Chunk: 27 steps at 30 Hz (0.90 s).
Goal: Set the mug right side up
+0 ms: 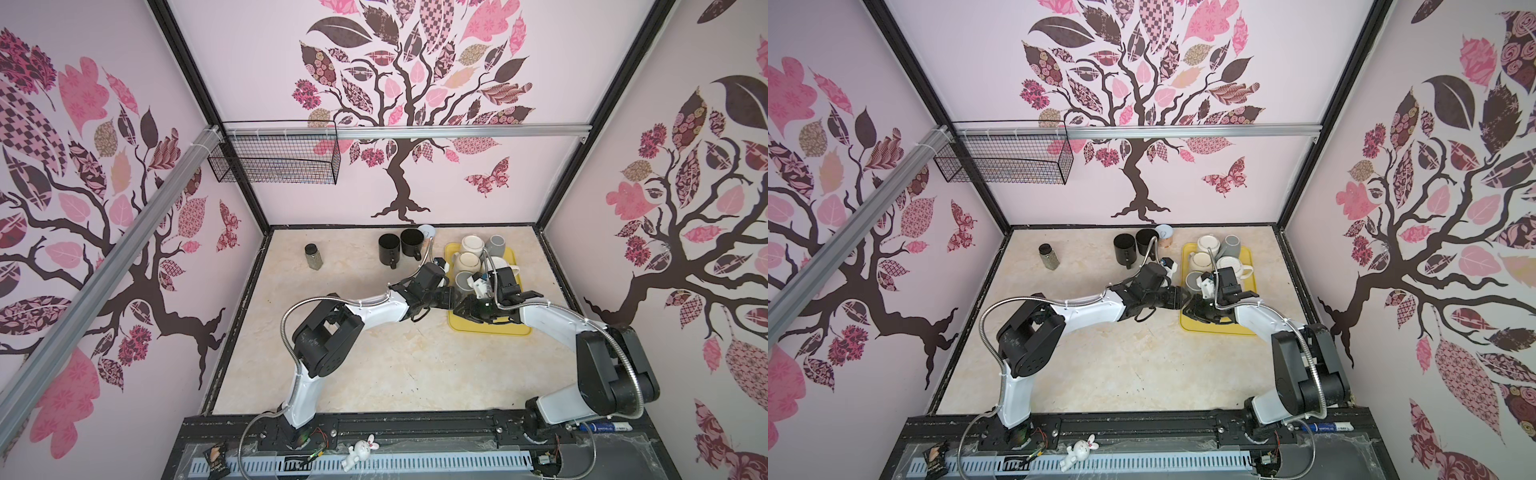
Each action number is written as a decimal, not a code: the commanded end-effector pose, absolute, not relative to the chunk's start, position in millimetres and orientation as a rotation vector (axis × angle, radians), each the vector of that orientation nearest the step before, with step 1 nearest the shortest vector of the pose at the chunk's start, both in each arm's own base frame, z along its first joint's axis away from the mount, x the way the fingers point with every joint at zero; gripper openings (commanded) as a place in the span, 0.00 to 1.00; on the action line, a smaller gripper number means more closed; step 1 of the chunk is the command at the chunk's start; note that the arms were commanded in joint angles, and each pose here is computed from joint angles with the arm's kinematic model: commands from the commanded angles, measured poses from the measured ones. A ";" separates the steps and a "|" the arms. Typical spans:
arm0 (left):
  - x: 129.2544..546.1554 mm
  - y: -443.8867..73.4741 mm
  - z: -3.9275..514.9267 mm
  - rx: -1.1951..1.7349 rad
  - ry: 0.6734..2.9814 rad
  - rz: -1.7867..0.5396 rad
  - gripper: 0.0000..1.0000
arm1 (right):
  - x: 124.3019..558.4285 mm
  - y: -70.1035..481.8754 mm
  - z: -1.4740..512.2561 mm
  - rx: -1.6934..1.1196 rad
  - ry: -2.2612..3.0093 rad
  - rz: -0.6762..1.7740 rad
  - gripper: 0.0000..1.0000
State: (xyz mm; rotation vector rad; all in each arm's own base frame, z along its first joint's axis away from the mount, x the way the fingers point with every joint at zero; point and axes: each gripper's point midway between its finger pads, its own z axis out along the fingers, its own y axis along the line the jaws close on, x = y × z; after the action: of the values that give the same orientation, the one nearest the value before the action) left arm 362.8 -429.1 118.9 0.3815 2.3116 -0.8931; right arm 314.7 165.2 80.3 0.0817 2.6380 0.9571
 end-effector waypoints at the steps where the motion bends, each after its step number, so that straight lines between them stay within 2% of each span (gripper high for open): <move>1: 368.1 -402.3 139.4 0.397 2.253 -0.734 0.56 | 326.1 169.9 94.1 0.060 2.585 0.974 0.24; 6: 364.2 -403.2 140.8 0.477 2.273 -0.669 0.56 | 317.9 151.9 106.5 0.070 2.542 0.848 0.30; 12: 352.3 -426.1 134.3 0.574 2.301 -0.458 0.57 | 291.2 104.6 98.7 0.251 2.495 0.706 0.32; 15: 349.7 -441.1 131.5 0.581 2.312 -0.444 0.57 | 283.4 88.0 99.1 0.309 2.464 0.671 0.33; 23: 359.9 -463.0 109.4 0.588 2.360 -0.410 0.58 | 275.8 83.2 101.2 0.314 2.428 0.650 0.34; 27: 371.7 -460.0 99.1 0.592 2.365 -0.315 0.53 | 274.1 85.2 99.1 0.304 2.443 0.661 0.34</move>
State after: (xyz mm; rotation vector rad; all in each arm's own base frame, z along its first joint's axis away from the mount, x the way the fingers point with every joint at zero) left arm 359.0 -464.0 89.8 0.6035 2.3830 -0.3919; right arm 273.1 85.7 95.8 0.3102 2.4489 0.6674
